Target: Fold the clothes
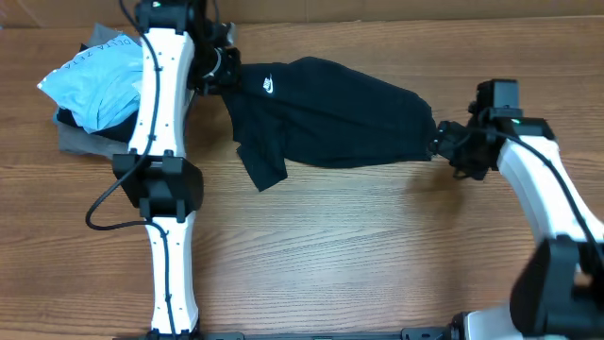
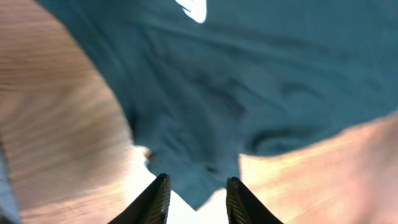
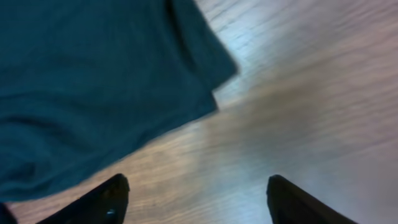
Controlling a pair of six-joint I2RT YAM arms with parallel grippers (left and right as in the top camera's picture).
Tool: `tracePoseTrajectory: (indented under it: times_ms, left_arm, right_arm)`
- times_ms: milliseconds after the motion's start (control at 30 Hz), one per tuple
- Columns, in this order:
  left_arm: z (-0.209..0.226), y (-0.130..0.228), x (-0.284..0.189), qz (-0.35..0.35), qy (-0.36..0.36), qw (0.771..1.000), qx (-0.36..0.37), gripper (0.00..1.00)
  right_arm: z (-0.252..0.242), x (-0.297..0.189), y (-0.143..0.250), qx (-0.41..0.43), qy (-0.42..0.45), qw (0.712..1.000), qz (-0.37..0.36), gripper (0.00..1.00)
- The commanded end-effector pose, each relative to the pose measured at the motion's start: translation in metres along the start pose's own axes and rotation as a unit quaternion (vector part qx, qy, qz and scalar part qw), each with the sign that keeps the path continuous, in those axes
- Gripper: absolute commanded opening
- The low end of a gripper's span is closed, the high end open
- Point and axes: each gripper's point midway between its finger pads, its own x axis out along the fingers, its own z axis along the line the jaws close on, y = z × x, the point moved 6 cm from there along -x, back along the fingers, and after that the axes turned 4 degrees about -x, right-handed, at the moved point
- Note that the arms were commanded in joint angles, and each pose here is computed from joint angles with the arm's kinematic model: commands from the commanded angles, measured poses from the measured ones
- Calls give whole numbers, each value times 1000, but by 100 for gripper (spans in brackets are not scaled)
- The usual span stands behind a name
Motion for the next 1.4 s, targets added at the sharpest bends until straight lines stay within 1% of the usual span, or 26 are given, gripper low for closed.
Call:
tracePoseTrajectory:
  times_ms: [0, 67, 100, 133, 167, 233, 300, 400, 467, 533, 600, 633, 667, 767, 833, 867, 933, 1033, 1133, 1233, 1267, 1367]
  left_arm:
    - [-33, 7, -31, -34, 34, 997, 67, 29]
    - [-44, 12, -48, -51, 36, 995, 80, 29]
    - [-55, 19, -68, -72, 35, 992, 94, 30]
    - [-60, 22, -76, -81, 32, 991, 100, 31]
    - [-65, 26, -85, -92, 25, 990, 107, 32]
    - [-74, 35, -101, -110, 8, 987, 119, 34]
    - [-85, 46, -113, -120, -4, 984, 130, 35]
    - [-98, 62, -122, -129, -37, 983, 126, 36]
    - [-101, 70, -124, -132, -64, 982, 118, 38]
    - [-106, 84, -123, -123, -83, 983, 113, 38]
    - [-108, 93, -122, -111, -84, 985, 105, 38]
    - [-109, 99, -121, -103, -84, 986, 102, 38]
    - [-108, 104, -121, -97, -86, 986, 103, 37]
    - [-100, 118, -119, -80, -104, 987, 98, 36]
    - [-92, 125, -118, -72, -123, 986, 85, 35]
    - [-90, 129, -118, -67, -127, 986, 83, 35]
    - [-85, 137, -114, -52, -132, 987, 79, 35]
    - [-79, 147, -100, -19, -143, 987, 69, 35]
    - [-71, 154, -81, 18, -155, 986, 54, 35]
    - [-65, 160, -61, 48, -163, 984, 49, 35]
    - [-65, 161, -54, 55, -161, 984, 50, 35]
    - [-67, 166, -31, 75, -150, 984, 57, 38]
  right_arm:
    - [1, 40, 1, 3, -18, 999, 34, 70]
    - [0, 58, -2, 11, -18, 999, 39, 64]
    - [-1, 72, -3, 11, -21, 999, 43, 61]
    - [-1, 77, -4, 11, -21, 999, 43, 60]
    - [-2, 80, -5, 10, -21, 999, 42, 55]
    - [-2, 82, -8, 7, -20, 999, 33, 51]
    - [-1, 82, -13, 2, -20, 1000, 18, 40]
    - [1, 82, -17, -3, -28, 1000, 8, 40]
    - [-1, 83, -11, -5, -24, 999, 24, 45]
    - [-4, 87, 0, -2, -18, 999, 43, 42]
    - [-7, 92, 5, -1, -17, 999, 45, 35]
    - [-8, 94, 8, -1, -16, 999, 47, 27]
    - [-10, 95, 11, 2, -15, 999, 50, 22]
    - [-10, 97, 12, -6, -15, 999, 48, 14]
    - [-12, 94, 9, -20, -13, 999, 45, 4]
    - [-13, 91, 8, -23, -9, 999, 44, 4]
    - [-12, 80, 5, -22, -8, 999, 39, 4]
    - [-9, 49, -3, -22, 2, 999, 25, 4]
    - [-11, 4, -8, -24, 43, 999, 3, 4]
    - [-15, -49, -8, 1, 86, 996, -27, 4]
    - [-14, -64, -7, 0, 86, 996, -37, 4]
    - [-12, -89, -2, -1, 78, 995, -59, 4]
